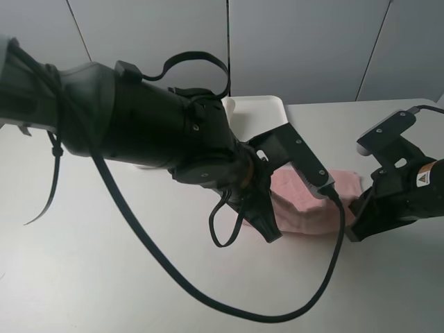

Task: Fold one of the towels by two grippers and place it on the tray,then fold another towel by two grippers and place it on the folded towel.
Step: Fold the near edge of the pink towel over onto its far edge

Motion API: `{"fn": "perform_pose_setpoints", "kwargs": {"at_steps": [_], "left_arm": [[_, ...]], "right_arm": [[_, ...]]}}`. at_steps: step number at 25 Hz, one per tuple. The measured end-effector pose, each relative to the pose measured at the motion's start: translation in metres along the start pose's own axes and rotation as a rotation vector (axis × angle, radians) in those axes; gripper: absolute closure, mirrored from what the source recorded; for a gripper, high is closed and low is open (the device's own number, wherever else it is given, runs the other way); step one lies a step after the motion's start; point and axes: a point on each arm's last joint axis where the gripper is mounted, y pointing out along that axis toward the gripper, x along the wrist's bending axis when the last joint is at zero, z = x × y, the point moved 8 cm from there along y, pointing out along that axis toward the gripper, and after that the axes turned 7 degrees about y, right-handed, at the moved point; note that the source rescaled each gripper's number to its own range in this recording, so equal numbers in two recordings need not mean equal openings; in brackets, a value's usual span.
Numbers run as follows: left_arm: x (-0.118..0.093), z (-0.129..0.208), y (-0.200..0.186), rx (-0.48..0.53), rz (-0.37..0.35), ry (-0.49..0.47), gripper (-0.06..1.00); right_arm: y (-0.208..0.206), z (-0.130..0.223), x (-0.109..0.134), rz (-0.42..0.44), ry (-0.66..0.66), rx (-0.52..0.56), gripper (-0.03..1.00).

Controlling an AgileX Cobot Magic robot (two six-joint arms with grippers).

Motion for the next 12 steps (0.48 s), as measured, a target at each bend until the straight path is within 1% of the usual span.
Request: {"fn": "perform_pose_setpoints", "kwargs": {"at_steps": [2, 7, 10, 12], "left_arm": [[0.012, 0.004, 0.002, 0.004, -0.013, -0.037, 0.93], [0.038, 0.011, 0.006, -0.001, -0.041, -0.118, 0.93], [0.045, 0.010, 0.007, -0.021, -0.045, -0.141, 0.93], [0.046, 0.008, 0.007, -0.035, -0.043, -0.142, 0.93]], "right_arm": [[0.006, -0.003, 0.000, 0.000, 0.028, -0.001, 0.97], [0.012, -0.023, -0.003, 0.005, 0.051, -0.059, 0.97], [0.016, -0.028, -0.003, 0.007, 0.050, -0.074, 0.97], [0.019, -0.031, -0.004, 0.007, 0.051, -0.085, 0.97]]}}
